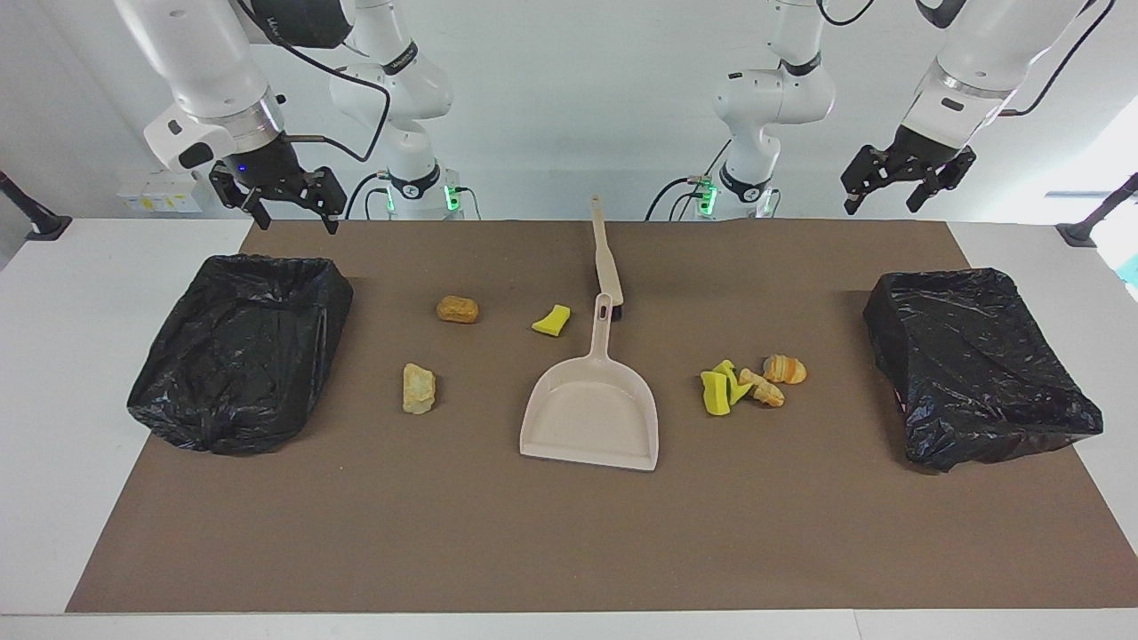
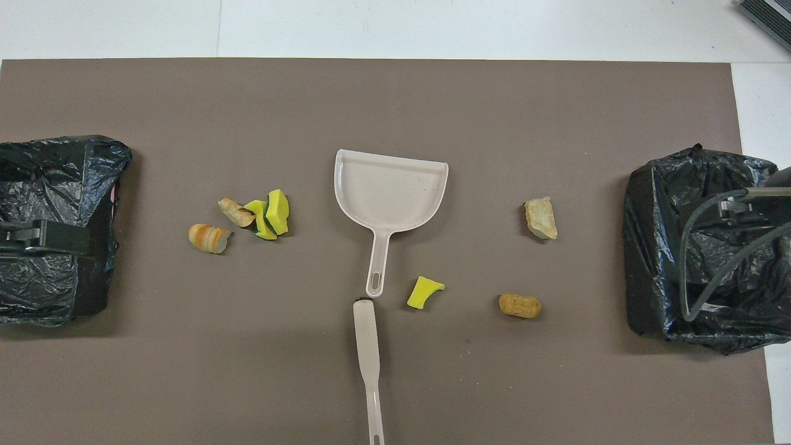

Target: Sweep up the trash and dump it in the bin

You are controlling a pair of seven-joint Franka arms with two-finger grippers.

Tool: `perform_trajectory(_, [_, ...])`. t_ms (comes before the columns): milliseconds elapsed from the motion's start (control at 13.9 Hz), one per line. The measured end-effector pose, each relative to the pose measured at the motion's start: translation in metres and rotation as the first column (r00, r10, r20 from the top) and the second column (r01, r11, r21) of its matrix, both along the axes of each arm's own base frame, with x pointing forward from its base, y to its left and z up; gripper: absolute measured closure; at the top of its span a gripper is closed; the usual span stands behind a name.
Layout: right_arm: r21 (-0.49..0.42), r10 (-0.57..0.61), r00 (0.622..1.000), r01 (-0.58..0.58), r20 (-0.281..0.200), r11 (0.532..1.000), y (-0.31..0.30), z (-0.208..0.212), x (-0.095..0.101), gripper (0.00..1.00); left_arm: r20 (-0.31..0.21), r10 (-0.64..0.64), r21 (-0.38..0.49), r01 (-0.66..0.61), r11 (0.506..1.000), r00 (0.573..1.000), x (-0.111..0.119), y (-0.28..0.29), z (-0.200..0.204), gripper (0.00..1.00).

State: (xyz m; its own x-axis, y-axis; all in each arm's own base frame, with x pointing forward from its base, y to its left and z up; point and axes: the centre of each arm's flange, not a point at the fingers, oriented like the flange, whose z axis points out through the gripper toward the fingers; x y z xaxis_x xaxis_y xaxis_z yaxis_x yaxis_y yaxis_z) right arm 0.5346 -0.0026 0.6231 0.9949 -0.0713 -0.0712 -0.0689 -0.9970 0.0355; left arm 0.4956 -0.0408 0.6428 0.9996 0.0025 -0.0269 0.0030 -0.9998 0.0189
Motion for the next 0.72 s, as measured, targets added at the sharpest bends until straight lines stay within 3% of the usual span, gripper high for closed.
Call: perform_trajectory(718, [0.0, 0.0, 1.0, 0.0, 0.0, 1.0, -0.0001, 0.0, 0.0, 0.0, 0.0, 0.008, 0.0, -0.008, 1.0, 1.0, 0.0003, 0.0039, -0.0001, 0.0])
